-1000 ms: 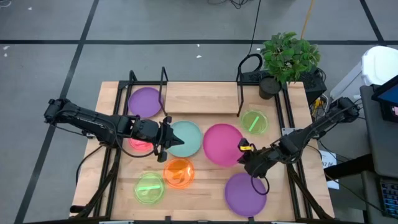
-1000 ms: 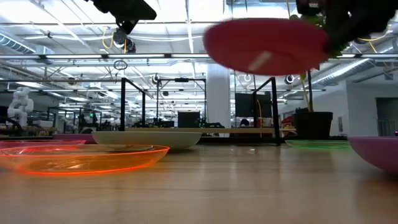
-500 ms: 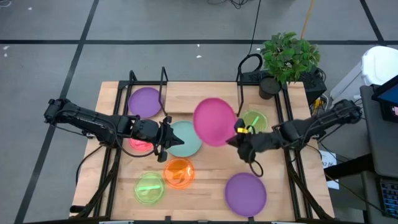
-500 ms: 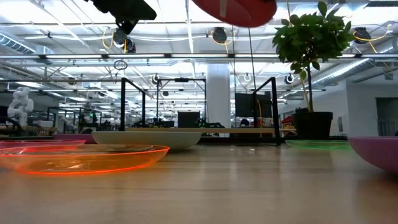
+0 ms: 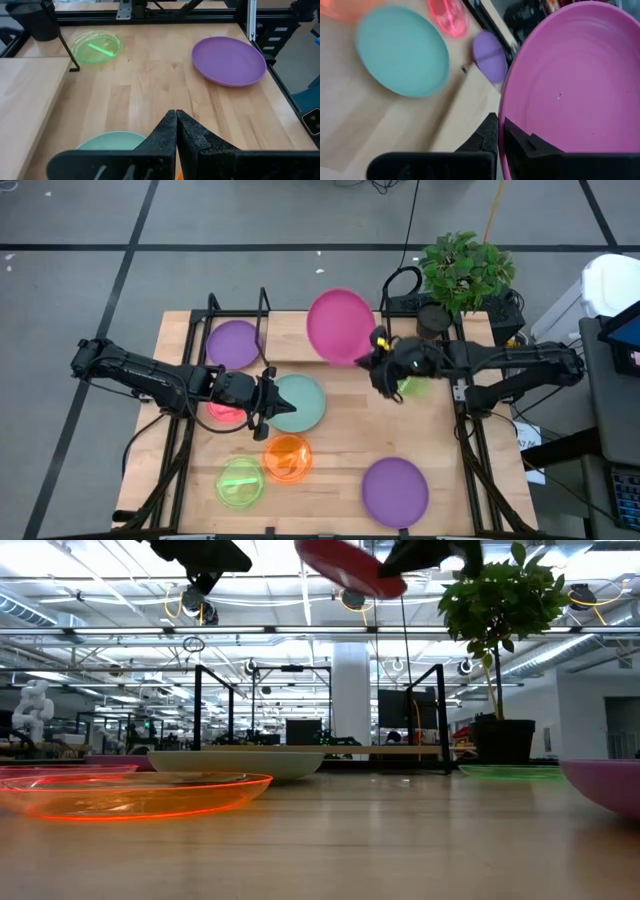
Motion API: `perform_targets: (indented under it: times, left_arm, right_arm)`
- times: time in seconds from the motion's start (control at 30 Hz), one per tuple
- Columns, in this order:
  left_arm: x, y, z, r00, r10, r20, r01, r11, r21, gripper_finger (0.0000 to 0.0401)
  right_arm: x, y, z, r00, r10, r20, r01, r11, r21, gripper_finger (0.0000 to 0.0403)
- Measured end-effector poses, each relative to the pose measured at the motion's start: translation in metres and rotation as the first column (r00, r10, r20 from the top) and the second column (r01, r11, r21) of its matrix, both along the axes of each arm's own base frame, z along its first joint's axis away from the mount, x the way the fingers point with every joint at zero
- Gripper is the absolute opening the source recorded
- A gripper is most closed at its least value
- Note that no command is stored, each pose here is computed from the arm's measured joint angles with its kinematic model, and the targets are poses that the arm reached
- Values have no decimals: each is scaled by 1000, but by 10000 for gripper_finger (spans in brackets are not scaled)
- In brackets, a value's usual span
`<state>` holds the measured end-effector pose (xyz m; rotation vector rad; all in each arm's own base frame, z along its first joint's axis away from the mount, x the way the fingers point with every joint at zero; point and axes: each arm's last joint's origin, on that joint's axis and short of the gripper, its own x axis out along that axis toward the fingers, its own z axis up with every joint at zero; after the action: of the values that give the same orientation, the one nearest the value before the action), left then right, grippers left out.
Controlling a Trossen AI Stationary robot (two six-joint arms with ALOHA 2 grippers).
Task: Place and stack plates onto a shelf
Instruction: Put the large pink plate on the shelf
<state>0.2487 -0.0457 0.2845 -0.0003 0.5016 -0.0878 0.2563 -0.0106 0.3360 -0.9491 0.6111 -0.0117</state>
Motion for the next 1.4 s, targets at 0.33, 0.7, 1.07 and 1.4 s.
perform_targets:
  times: [0.33,0.7,1.07,1.4]
  left_arm:
    - [2,0,4,998,4,57,-6,999,37,4]
    - [2,0,4,999,4,54,-6,999,36,4]
    - [2,0,4,999,14,51,-14,1000,17,4]
    - [2,0,4,999,20,51,-20,1000,5,4]
  right_arm:
    - [26,-50,-37,984,-122,-126,133,988,80,1]
    - [43,-86,-77,936,-240,-259,279,952,123,0]
    - [41,-103,-88,933,-234,-272,309,910,277,0]
    - [35,-106,-103,922,-261,-287,349,879,324,0]
